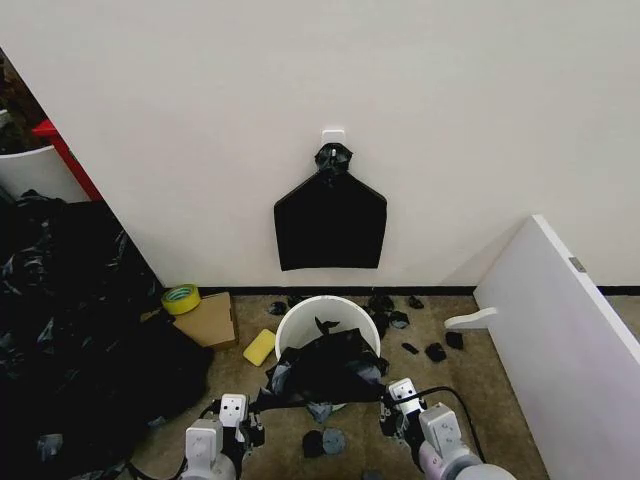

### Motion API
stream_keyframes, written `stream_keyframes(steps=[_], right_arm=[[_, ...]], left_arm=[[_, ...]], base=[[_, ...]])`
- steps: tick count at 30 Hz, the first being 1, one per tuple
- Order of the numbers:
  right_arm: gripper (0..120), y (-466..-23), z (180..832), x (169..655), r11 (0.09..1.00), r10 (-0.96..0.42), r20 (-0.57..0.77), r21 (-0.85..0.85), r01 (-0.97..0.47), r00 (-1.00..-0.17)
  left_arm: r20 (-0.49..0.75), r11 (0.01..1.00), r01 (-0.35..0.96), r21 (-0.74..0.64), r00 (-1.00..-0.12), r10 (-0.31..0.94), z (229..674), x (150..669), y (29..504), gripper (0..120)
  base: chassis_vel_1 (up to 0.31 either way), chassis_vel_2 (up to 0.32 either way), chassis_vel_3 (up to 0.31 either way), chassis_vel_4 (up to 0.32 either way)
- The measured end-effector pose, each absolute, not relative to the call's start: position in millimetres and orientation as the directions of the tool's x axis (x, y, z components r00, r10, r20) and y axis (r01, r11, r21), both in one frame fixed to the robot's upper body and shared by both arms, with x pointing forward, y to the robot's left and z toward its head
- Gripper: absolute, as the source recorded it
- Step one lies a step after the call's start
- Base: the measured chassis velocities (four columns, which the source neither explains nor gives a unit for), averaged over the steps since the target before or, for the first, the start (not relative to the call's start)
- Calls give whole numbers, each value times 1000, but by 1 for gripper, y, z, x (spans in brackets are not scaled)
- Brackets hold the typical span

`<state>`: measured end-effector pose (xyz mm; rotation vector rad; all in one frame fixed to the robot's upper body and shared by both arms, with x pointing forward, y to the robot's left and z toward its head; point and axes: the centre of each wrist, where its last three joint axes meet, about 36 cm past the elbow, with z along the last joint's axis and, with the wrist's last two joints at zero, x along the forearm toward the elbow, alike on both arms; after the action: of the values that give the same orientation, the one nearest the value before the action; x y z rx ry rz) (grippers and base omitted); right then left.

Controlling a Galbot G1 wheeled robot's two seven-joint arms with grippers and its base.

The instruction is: Place the garbage bag over the trash bin.

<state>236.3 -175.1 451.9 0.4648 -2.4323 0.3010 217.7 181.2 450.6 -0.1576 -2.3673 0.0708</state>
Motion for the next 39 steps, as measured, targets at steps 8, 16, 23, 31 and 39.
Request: stream_keyframes(steps=[8,16,23,31,39], right_arm=[[0,-176,429,242,904,-224,639,-145,-401,-736],[0,-181,400,249,898,-197,629,-191,-395,-752],[0,-189,383,257,889,-174,609,-241,-390,-773],[0,-198,373,267,890,-159,604,-254,-378,-781],[0,-202,376,266,900,-179,578,-231,-370,-796]], left_arm=[[710,993,91,-72,-694,115,436,230,177,0],[724,995,83,-49,-683,93,417,244,171,0],[722,996,73,-48,-687,86,411,253,169,0],[726,998,53,-39,-685,65,404,260,169,0],[729,998,47,-52,-681,70,405,257,167,0]], base=[[0,0,0,0],[0,0,0,0],[0,0,0,0],[0,0,0,0],[0,0,0,0]])
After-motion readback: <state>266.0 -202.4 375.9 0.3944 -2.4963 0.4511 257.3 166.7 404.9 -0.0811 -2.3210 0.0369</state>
